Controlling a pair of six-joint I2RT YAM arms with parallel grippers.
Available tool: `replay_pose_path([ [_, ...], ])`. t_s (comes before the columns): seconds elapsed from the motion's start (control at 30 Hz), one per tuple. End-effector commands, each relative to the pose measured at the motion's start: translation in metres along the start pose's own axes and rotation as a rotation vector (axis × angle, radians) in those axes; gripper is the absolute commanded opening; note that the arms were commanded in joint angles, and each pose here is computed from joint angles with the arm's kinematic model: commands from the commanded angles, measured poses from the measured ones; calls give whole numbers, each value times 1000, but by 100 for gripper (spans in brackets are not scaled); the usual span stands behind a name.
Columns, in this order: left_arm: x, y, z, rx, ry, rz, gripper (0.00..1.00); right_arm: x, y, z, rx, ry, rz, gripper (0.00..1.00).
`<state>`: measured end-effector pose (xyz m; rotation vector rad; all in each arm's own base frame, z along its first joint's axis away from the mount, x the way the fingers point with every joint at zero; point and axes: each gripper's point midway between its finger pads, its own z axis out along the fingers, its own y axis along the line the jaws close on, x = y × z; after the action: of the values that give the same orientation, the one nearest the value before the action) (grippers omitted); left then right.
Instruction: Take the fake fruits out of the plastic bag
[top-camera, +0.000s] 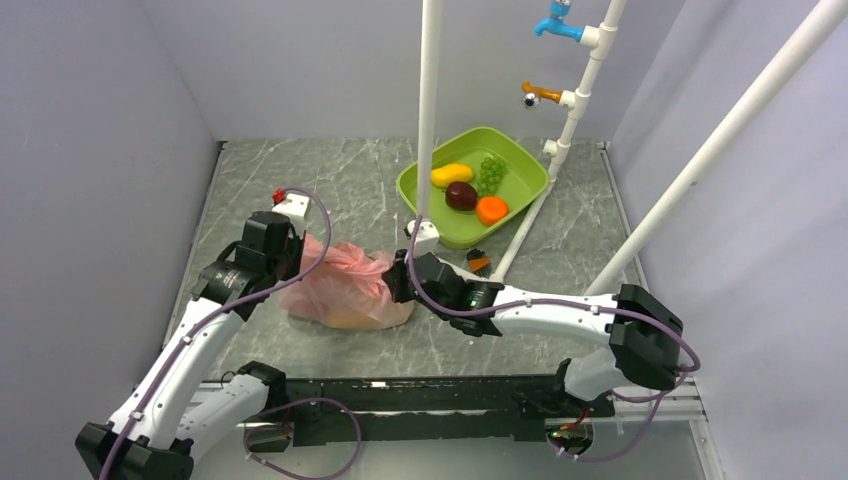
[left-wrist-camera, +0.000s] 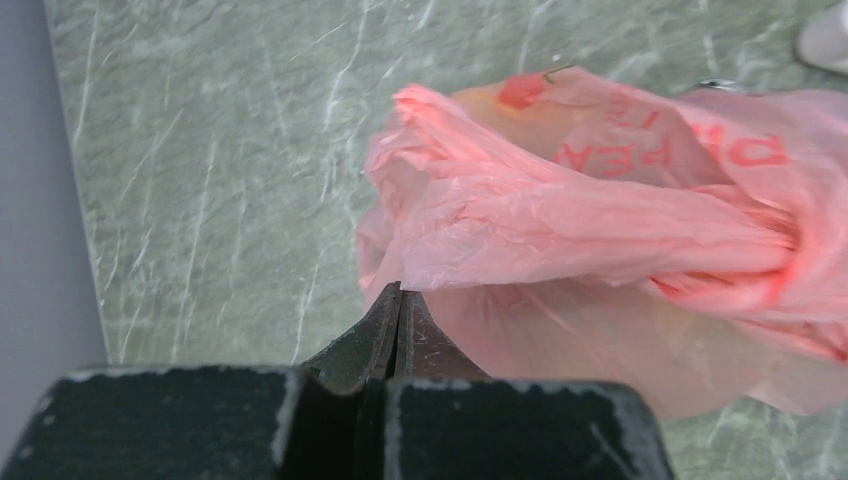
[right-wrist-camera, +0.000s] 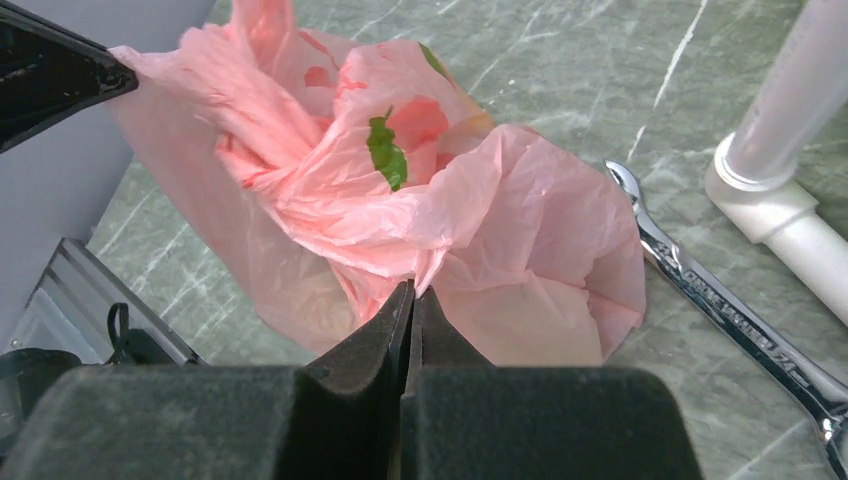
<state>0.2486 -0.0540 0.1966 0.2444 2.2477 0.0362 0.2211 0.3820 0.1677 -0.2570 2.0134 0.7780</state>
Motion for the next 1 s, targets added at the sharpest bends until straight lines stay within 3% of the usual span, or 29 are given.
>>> replay_pose_path([
  [0.0, -3, 28, 2, -155, -46, -50, 0, -9, -14, -9, 24, -37, 10, 0],
  [0.17, -4, 33, 7, -159, -111, -81, 0, 1, -42, -18, 71, -23, 22, 0],
  [0.43, -10, 43, -2, -192, -241, -128, 0, 1, -51, -34, 62, -19, 11, 0],
  [0.53, -15, 32, -9, -113, -308, -115, 0, 2, -56, -42, 68, -8, -53, 2],
  [0.63, -20, 12, -15, 10, -347, -66, 0, 2, -49, -47, 77, 60, -192, 15],
  [0.77, -19, 8, -11, 26, -317, -54, 0, -22, -26, -46, 81, 85, -293, 36],
  [0.9, -17, 4, -3, 43, -279, -43, 0, -30, 7, -45, 31, 40, -410, 74],
  [0.97, -16, 2, -1, 54, -266, -40, 0, -29, 28, -43, -22, 17, -507, 84],
])
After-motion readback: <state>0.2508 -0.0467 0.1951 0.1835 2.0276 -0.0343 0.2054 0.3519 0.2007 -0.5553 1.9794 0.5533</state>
